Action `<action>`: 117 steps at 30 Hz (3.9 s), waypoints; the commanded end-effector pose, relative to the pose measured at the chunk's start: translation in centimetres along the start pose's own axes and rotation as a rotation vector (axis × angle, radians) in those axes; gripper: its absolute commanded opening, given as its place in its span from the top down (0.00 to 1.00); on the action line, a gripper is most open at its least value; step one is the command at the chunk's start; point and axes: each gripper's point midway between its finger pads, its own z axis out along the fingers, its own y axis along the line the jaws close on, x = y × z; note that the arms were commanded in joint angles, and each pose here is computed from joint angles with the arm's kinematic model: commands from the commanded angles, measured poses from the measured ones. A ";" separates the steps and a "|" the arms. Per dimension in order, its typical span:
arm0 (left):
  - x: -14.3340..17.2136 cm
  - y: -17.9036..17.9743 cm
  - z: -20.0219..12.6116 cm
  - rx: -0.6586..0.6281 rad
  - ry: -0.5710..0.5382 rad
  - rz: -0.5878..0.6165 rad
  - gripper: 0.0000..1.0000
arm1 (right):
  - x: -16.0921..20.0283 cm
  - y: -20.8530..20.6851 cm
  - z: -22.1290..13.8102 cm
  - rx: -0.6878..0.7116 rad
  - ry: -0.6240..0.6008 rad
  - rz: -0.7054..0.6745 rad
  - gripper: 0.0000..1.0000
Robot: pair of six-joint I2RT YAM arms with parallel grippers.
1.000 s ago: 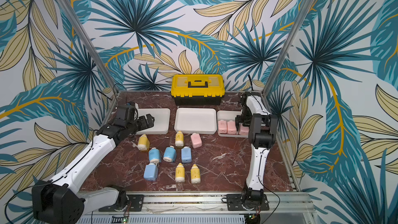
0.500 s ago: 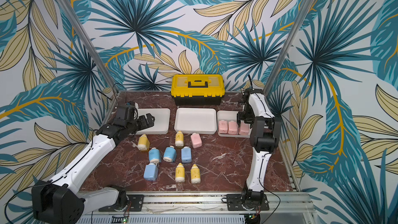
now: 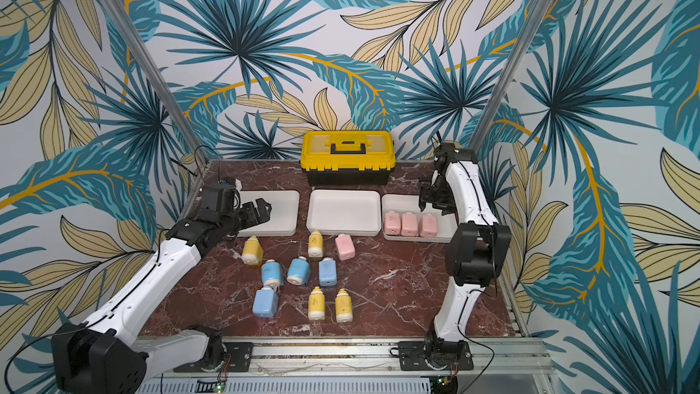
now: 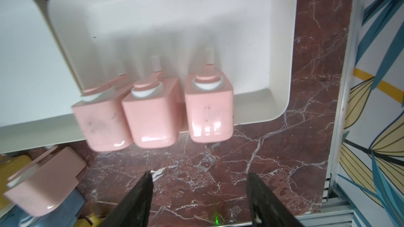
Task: Place the pencil sharpeners by color into the storage box
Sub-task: Pick up the pencil sharpener from the center of the board.
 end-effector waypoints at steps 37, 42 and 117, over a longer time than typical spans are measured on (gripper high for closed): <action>0.1 0.7 -2.6 0.008 -0.074 -0.048 0.01 | 13.8 24.4 4.4 -0.073 0.191 -0.539 0.14; 0.1 0.8 -2.7 0.004 -0.077 -0.046 0.01 | 13.9 25.0 6.0 -0.076 0.221 -0.538 0.14; -0.1 0.7 -1.9 -0.004 -0.062 -0.032 0.01 | 14.2 19.4 5.4 0.062 0.232 -0.492 0.53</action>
